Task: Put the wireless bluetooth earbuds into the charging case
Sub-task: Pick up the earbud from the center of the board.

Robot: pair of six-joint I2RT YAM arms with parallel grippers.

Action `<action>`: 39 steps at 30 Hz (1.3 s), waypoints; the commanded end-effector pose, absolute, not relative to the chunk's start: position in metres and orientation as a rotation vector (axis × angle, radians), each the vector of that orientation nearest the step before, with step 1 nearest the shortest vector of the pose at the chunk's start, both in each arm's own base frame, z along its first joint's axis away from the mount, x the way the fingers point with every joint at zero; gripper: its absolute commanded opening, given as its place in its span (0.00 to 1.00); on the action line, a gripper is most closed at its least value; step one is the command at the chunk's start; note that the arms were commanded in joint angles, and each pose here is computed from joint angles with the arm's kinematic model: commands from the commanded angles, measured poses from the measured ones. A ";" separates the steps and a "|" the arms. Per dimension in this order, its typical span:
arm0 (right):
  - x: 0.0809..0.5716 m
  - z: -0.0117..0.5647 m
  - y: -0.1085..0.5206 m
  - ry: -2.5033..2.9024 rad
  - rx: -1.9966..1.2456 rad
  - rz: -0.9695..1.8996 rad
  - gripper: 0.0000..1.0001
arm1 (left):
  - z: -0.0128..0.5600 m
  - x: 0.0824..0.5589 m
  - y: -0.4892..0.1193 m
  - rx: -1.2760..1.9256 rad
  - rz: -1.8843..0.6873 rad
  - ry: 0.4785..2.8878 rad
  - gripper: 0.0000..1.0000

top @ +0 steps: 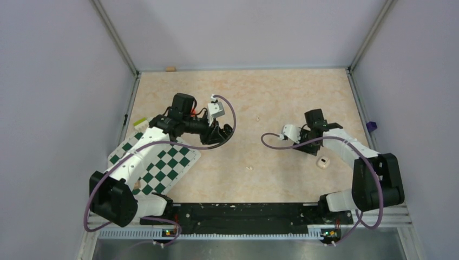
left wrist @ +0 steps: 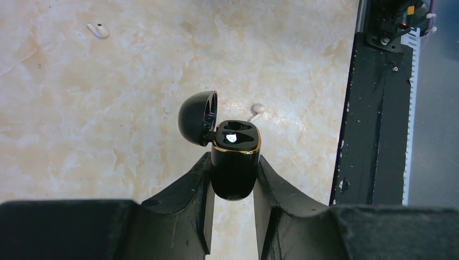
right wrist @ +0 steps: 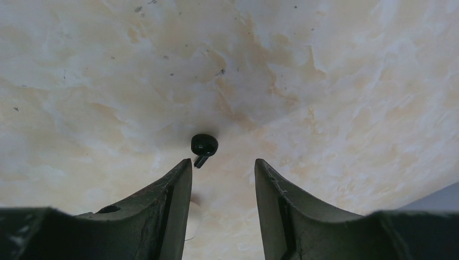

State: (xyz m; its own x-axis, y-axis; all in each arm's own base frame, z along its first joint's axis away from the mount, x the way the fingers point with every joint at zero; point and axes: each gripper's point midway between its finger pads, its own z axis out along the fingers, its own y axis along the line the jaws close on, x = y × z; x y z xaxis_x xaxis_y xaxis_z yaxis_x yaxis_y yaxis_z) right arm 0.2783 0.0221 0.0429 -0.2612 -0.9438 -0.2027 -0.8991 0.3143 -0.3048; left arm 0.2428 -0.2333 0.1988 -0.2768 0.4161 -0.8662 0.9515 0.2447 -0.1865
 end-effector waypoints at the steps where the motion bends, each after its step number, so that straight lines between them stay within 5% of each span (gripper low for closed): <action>1: 0.289 0.050 0.029 2.133 -1.783 -0.217 0.46 | 0.201 0.245 -0.237 1.254 -1.008 1.788 0.00; 20: 0.282 0.048 0.057 2.194 -2.086 0.159 0.45 | 0.199 0.247 -0.235 1.247 -1.012 1.793 0.00; 39: 0.265 0.019 0.037 2.420 -2.183 0.121 0.46 | 0.200 0.246 -0.235 1.249 -1.015 1.790 0.00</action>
State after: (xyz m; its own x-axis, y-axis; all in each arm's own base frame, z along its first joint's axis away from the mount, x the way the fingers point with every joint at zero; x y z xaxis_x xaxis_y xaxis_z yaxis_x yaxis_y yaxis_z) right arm 0.2645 0.0392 0.0198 -0.0976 -0.9952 0.0017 -0.9883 0.0971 0.1173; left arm 0.2462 -0.2316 0.1958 -0.2932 0.4092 -0.8640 0.9473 0.2466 -0.2046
